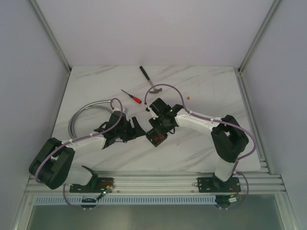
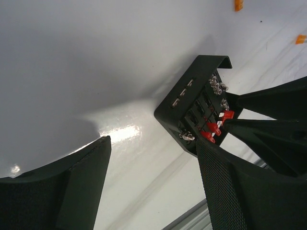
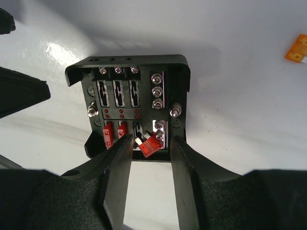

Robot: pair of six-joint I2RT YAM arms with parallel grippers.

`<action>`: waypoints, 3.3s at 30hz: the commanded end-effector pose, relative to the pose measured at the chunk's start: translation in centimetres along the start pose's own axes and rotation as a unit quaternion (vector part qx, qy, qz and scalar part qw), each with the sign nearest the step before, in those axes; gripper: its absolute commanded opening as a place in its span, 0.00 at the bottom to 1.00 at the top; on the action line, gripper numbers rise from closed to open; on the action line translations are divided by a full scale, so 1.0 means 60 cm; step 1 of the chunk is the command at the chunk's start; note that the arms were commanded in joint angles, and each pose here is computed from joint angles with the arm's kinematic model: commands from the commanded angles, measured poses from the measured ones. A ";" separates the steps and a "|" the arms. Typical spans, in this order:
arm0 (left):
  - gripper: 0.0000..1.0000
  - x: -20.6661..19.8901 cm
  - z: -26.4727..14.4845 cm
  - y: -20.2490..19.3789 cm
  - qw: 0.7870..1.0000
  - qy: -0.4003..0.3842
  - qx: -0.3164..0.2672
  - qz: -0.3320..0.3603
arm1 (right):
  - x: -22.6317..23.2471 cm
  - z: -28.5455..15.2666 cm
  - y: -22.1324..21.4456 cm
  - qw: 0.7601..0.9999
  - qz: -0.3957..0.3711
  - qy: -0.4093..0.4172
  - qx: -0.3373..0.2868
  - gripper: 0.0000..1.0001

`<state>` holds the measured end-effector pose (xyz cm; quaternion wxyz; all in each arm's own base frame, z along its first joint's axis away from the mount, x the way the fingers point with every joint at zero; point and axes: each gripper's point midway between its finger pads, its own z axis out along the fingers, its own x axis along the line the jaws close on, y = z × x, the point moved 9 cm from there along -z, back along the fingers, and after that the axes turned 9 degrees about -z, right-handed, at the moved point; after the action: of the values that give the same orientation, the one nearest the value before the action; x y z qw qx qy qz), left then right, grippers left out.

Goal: Snap on the fuse box
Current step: Install the fuse at the fuse box base.

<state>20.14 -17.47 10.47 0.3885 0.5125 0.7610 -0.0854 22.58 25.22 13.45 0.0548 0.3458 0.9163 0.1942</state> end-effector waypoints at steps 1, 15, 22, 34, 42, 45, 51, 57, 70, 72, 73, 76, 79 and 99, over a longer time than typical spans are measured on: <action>0.81 -0.027 0.005 0.006 1.000 -0.028 0.000 0.005 | 0.000 0.009 -0.020 0.999 -0.012 0.000 0.032 0.44; 0.90 -0.039 0.035 -0.014 0.999 -0.025 0.031 0.008 | 0.002 0.018 -0.033 0.998 -0.028 0.018 0.057 0.43; 0.93 -0.037 0.044 -0.021 0.999 -0.019 0.039 0.004 | 0.001 0.021 -0.030 0.998 -0.032 0.017 0.057 0.35; 0.93 -0.034 0.050 -0.021 0.999 -0.010 0.040 -0.003 | 0.000 -0.003 -0.015 0.999 -0.037 0.015 0.028 0.25; 0.93 -0.034 0.052 -0.021 0.999 -0.009 0.039 -0.002 | 0.001 -0.016 -0.010 0.999 -0.042 0.024 0.014 0.14; 0.93 -0.036 0.049 -0.018 0.999 -0.012 0.033 0.001 | -0.001 -0.022 -0.008 0.998 -0.045 0.032 0.006 0.09; 0.92 -0.049 0.032 -0.006 0.999 -0.029 0.003 0.028 | -0.020 -0.045 -0.001 0.998 -0.042 0.050 -0.025 0.05; 0.91 -0.070 0.003 0.010 0.996 -0.058 -0.041 0.058 | -0.030 -0.066 0.000 0.994 -0.039 0.082 -0.065 0.03; 0.92 -0.047 -0.012 0.021 0.997 -0.033 -0.061 0.038 | -0.022 -0.045 -0.011 0.992 -0.074 0.088 -0.045 0.02; 0.92 -0.045 -0.010 0.020 0.997 -0.031 -0.059 0.036 | -0.015 -0.039 -0.010 0.992 -0.083 0.084 -0.038 0.02; 0.92 -0.044 -0.009 0.020 0.997 -0.029 -0.057 0.035 | -0.013 -0.036 -0.011 0.993 -0.086 0.080 -0.034 0.02; 0.92 -0.041 -0.005 0.019 0.998 -0.026 -0.052 0.031 | -0.005 -0.026 -0.013 0.993 -0.093 0.072 -0.022 0.02; 0.92 -0.040 -0.002 0.018 0.998 -0.024 -0.048 0.027 | 0.001 -0.016 -0.016 0.993 -0.098 0.068 -0.011 0.02; 0.92 -0.035 0.011 0.008 0.999 -0.024 -0.020 0.007 | 0.014 0.008 -0.009 0.994 -0.099 0.042 -0.017 0.03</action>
<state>21.29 -19.07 11.81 0.4181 0.5095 0.7487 -0.0715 21.72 25.14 13.47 0.0349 0.2418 0.9442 0.2209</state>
